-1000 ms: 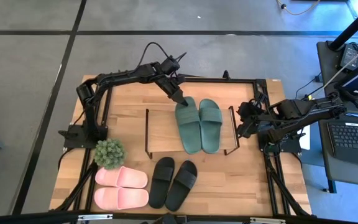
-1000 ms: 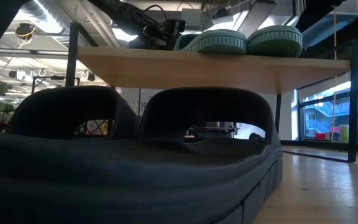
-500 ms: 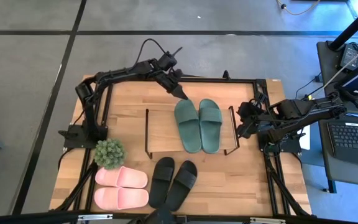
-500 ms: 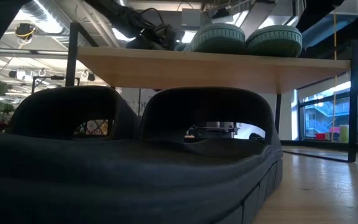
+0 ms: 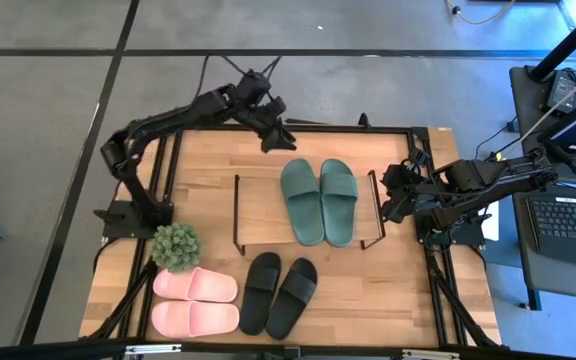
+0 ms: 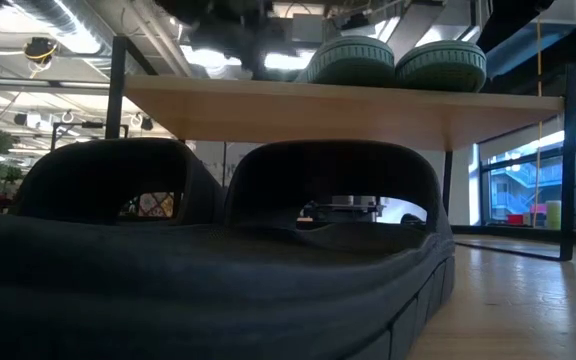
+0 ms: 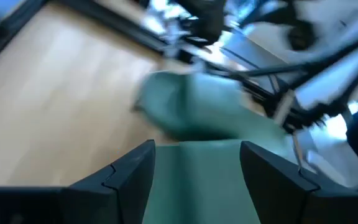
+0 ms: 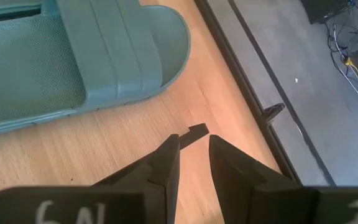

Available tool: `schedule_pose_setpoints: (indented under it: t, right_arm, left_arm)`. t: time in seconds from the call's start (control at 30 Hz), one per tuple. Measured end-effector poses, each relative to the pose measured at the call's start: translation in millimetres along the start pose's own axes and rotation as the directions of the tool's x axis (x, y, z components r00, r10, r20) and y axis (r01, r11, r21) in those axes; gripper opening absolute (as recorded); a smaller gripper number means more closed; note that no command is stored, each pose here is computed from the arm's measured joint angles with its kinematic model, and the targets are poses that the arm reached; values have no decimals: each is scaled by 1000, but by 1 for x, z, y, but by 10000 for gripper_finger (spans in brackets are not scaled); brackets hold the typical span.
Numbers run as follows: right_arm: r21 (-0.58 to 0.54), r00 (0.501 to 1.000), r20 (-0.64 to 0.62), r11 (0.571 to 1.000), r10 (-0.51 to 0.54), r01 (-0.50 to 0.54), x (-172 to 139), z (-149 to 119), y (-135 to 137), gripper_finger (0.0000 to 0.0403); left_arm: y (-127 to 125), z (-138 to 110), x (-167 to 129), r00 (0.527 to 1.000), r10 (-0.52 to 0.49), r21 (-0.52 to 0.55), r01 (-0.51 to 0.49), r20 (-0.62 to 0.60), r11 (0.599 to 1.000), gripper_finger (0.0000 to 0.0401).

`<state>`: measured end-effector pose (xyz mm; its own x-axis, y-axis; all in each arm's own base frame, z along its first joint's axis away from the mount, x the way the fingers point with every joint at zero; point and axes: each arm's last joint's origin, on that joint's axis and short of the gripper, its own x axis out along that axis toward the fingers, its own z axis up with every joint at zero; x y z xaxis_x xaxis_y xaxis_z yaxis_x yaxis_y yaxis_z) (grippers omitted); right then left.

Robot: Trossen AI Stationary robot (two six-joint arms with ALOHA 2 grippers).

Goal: Pick and place slides into the shelf
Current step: Put the left black slipper under the shelf

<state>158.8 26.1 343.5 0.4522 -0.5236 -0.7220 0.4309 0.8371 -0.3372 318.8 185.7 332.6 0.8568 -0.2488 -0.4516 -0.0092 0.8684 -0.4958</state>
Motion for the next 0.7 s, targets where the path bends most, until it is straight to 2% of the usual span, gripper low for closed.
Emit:
schedule_pose_setpoints:
  t: [0.1,0.23,0.33,0.5,0.7]
  right_arm:
    - [1,1000,1,1000,0,0,0,0,0,89]
    - [10,1000,14,1000,7,-7,0,2,1,89]
    - [-10,999,39,1000,19,-19,0,4,2,89]
    - [-22,997,68,999,33,-31,0,8,4,89]
    - [-25,997,64,999,31,-29,0,8,4,89]
  left_arm:
    - [-38,1,6,1000,-19,83,19,-2,996,226]
    - [-75,-10,29,996,73,142,-66,-44,988,226]
    - [-92,-22,52,984,160,179,-143,-83,973,226]
    - [-120,-45,71,962,189,187,-152,-196,970,226]
    - [-143,-62,71,897,384,186,-348,-220,919,226]
